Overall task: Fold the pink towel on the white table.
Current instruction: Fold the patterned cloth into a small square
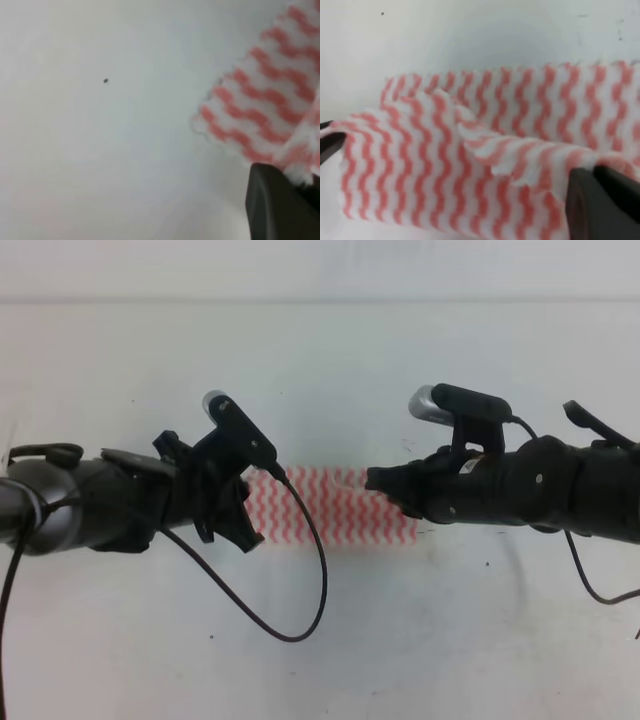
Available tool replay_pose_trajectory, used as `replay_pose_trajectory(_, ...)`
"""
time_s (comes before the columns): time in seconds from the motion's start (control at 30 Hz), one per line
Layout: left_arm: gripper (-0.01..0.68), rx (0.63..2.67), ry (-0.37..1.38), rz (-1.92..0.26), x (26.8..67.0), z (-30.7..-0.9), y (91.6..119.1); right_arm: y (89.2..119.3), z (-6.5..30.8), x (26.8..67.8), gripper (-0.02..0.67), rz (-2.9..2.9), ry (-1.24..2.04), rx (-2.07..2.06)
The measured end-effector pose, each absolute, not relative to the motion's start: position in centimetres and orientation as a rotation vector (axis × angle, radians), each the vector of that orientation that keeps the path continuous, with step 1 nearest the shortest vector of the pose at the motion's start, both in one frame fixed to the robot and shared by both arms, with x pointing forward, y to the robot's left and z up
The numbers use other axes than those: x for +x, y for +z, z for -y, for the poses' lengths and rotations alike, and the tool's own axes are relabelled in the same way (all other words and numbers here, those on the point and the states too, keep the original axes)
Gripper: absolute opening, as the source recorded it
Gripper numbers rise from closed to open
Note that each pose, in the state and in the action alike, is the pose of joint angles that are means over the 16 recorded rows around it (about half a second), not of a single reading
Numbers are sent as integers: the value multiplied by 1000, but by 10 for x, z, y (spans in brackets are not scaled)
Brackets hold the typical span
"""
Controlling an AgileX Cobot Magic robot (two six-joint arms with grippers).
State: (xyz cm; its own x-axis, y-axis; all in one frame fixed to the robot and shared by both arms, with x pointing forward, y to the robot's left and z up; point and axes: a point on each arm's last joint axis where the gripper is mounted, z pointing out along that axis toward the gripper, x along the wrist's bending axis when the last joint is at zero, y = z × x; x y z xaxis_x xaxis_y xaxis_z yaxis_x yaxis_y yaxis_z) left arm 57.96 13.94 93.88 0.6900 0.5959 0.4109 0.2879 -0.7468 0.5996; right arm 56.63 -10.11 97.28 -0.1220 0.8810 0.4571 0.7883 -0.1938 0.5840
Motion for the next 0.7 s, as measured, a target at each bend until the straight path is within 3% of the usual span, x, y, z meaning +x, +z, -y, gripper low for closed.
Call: replay_pose_trajectory(0.7,-3,2400,855,-698,583,-140,940,970,102,580,-17,-1931,1192,2022)
